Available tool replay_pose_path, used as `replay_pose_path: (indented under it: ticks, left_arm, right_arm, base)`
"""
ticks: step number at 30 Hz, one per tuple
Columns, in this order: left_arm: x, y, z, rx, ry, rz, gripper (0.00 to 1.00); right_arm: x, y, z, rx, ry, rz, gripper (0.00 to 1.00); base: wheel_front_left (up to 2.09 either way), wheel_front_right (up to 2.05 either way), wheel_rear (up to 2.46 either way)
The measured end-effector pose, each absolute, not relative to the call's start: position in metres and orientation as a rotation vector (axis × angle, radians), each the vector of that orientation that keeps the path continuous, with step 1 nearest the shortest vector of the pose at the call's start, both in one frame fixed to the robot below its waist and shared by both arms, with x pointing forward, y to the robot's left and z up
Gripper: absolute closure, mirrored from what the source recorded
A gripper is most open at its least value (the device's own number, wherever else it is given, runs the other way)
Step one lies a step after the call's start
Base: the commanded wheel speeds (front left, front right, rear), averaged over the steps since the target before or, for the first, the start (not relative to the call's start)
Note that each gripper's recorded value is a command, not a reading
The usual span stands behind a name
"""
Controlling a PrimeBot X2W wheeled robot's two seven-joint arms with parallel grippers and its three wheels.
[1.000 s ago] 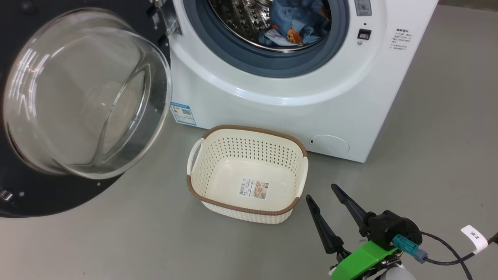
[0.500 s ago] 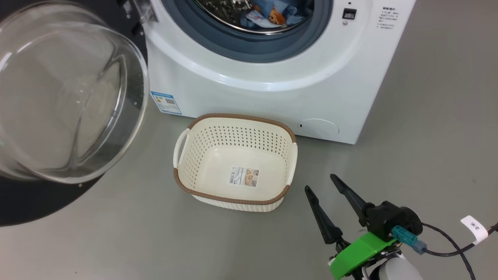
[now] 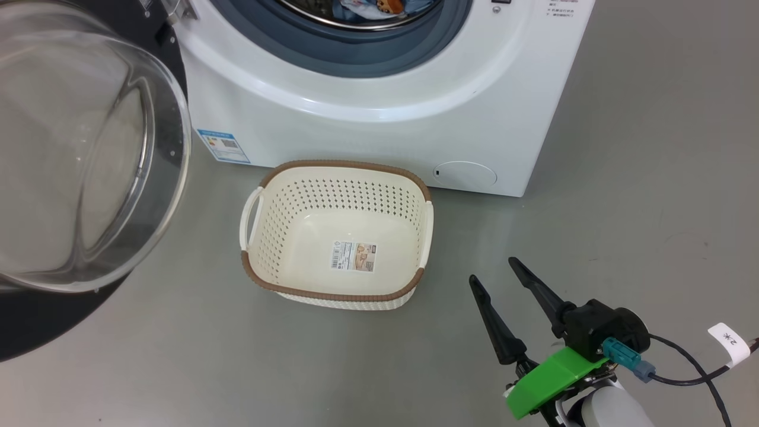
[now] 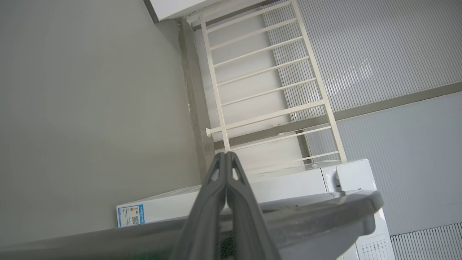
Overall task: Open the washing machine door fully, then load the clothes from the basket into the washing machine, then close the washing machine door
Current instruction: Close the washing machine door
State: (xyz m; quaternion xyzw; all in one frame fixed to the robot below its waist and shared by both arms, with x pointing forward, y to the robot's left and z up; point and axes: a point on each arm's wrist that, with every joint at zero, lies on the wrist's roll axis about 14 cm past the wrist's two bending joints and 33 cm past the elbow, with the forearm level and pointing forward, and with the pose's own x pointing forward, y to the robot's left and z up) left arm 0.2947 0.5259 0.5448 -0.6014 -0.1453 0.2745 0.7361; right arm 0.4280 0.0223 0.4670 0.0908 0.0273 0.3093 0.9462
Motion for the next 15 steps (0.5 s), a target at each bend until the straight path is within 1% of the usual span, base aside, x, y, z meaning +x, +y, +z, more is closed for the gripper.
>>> replay_pose_path:
  ticks: [7, 15]
  left_arm:
    - [0.299, 0.509, 0.544, -1.347, -0.211, 0.5, 1.0]
    - [0.301, 0.47, 0.547, -1.411, -0.084, 0.284, 1.0]
  right_arm:
    - [0.427, 0.023, 0.47, 0.185, 0.051, 0.632, 0.0]
    - [0.422, 0.029, 0.472, 0.2, 0.056, 0.648, 0.0]
  base:
    - [0.0, 0.0, 0.0]
    - [0.0, 0.0, 0.0]
